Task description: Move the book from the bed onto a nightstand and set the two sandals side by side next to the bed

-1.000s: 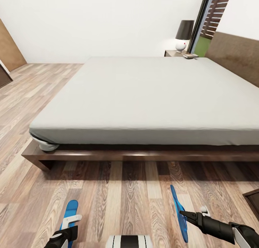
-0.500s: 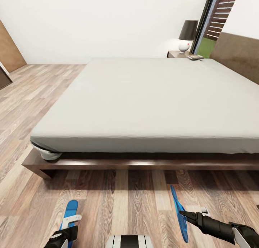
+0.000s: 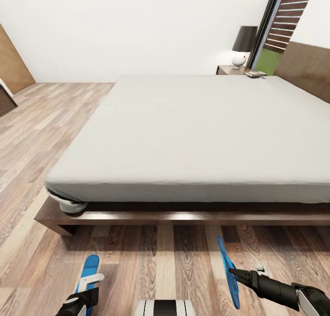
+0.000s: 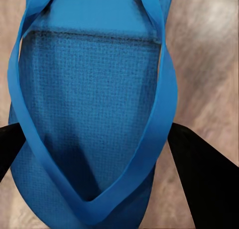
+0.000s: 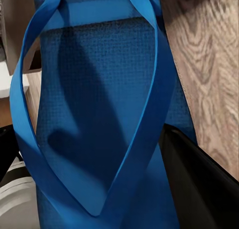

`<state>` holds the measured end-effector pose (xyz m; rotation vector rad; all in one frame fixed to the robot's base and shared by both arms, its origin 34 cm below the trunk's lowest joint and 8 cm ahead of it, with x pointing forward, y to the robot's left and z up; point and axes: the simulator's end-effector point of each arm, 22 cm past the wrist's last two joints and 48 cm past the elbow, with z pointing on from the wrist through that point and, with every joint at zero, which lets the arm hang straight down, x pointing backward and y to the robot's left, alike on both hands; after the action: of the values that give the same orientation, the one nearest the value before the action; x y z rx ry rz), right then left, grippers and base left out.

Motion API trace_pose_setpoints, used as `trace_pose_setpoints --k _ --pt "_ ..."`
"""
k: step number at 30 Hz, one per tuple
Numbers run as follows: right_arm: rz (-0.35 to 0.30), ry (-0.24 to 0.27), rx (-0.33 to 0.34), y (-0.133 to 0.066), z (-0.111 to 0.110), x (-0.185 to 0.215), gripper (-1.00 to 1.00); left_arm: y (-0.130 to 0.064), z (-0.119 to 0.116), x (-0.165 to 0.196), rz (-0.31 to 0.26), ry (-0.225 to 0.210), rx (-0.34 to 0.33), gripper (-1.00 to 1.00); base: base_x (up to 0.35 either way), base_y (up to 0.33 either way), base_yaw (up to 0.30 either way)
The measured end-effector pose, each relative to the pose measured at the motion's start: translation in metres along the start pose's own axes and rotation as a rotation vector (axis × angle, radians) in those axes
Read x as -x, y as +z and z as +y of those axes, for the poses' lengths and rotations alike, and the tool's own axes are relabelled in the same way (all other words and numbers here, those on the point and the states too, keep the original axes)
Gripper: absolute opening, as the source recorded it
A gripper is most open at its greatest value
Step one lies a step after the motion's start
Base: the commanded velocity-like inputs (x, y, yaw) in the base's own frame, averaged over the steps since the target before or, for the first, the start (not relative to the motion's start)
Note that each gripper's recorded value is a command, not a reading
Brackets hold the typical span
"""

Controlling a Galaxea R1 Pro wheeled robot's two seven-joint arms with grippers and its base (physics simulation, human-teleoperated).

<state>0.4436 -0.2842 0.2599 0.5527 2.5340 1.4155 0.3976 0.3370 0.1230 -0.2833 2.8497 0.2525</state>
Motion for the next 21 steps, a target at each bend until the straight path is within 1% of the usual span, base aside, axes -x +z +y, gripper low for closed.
trace_pose_setpoints --k 4,9,11,21 --pt "-0.001 0.0 0.0 -0.0002 0.0001 0.0003 -1.0 0.0 -0.0003 -0.0001 0.0 0.0 0.0 -1.0 0.04 0.017 0.0" --pt "0.0 0.001 0.002 -0.0004 0.0005 0.0001 -1.0 -0.0002 -0.0003 0.0001 0.0 -0.001 0.0 -1.0 0.244 0.002 0.0" --pt "0.0 0.003 0.004 -0.0003 0.0008 -0.0001 -1.0 -0.0001 -0.0002 0.0 0.0 0.0 0.0 -1.0 0.111 0.0 0.0" --pt "0.0 0.004 0.006 -0.0003 0.0011 -0.0002 -1.0 0.0 -0.0011 -0.0003 0.001 -0.001 -0.002 -1.0 0.017 0.0 0.0"
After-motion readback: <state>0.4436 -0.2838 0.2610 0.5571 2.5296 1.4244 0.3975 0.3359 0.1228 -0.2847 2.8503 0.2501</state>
